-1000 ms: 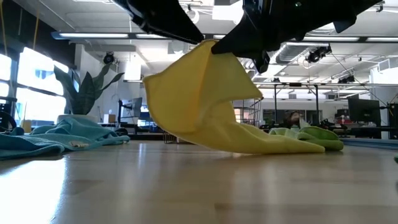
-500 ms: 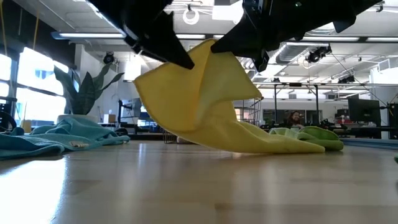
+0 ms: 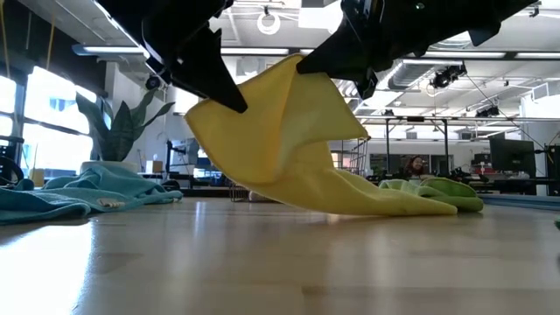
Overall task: Fold microfiber towels
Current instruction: Fold the yellow microfiber towel
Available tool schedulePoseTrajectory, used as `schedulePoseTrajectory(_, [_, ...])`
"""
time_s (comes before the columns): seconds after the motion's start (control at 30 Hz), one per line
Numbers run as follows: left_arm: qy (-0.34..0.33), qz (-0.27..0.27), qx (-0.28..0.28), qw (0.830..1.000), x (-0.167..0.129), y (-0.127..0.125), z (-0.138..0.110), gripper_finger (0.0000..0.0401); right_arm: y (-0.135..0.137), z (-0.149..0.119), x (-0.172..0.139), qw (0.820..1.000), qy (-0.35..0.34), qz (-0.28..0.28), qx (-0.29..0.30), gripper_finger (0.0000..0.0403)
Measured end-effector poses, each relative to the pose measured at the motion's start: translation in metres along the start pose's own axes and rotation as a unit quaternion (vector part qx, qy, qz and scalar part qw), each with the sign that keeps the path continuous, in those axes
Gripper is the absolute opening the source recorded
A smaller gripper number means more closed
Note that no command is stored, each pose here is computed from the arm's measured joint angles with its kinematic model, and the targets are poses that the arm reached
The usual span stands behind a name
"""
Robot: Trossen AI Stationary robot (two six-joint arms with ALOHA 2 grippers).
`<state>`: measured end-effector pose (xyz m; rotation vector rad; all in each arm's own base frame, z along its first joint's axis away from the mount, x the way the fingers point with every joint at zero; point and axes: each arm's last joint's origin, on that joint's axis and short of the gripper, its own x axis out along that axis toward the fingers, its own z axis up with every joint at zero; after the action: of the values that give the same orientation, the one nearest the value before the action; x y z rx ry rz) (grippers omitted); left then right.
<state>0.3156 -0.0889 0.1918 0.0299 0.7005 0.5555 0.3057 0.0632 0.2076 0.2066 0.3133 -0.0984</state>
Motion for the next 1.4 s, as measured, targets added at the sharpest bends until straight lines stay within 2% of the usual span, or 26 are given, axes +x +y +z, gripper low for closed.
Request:
schedulePoseTrajectory(0.17, [0.007, -0.021, 0.025, 0.999, 0.000, -0.001, 0.000, 0.0011, 0.000, 0.001, 0.000, 1.000, -0.004, 0.001, 0.001, 0.0000])
schedulePoseTrajectory(0.37, [0.016, -0.073, 0.054, 0.996, -0.002, -0.004, 0.002, 0.0006, 0.000, 0.001, 0.000, 1.000, -0.004, 0.001, -0.015, 0.0008])
schedulePoseTrajectory(0.43, [0.011, -0.084, 0.057, 0.995, -0.005, -0.003, 0.005, 0.0002, 0.000, 0.001, 0.000, 1.000, -0.004, 0.001, -0.019, 0.0026])
schedulePoseTrajectory(0.57, [-0.009, -0.100, 0.066, 0.993, -0.015, 0.002, 0.014, 0.0003, 0.001, 0.000, 0.000, 1.000, 0.002, 0.009, -0.015, 0.0090])
schedulePoseTrajectory(0.7, [-0.025, -0.123, 0.076, 0.989, -0.027, 0.008, 0.022, 0.0001, 0.002, -0.008, -0.001, 0.997, 0.056, 0.052, 0.013, 0.0155])
schedulePoseTrajectory(0.83, [-0.036, -0.136, 0.078, 0.987, -0.033, 0.014, 0.028, 0.0001, 0.002, -0.020, -0.003, 0.991, 0.114, 0.038, 0.056, 0.0189])
schedulePoseTrajectory(0.97, [-0.037, -0.132, 0.075, 0.988, -0.031, 0.018, 0.030, 0.0000, 0.007, -0.028, -0.002, 0.992, 0.118, 0.000, 0.050, 0.0194])
schedulePoseTrajectory(1.23, [-0.036, -0.123, 0.067, 0.990, -0.026, 0.023, 0.033, 0.0000, 0.010, -0.052, 0.013, 0.988, 0.143, -0.007, 0.050, 0.0182])
schedulePoseTrajectory(1.4, [-0.035, -0.123, 0.068, 0.989, -0.026, 0.023, 0.033, 0.0000, 0.011, -0.054, 0.016, 0.989, 0.138, -0.007, 0.052, 0.0174])
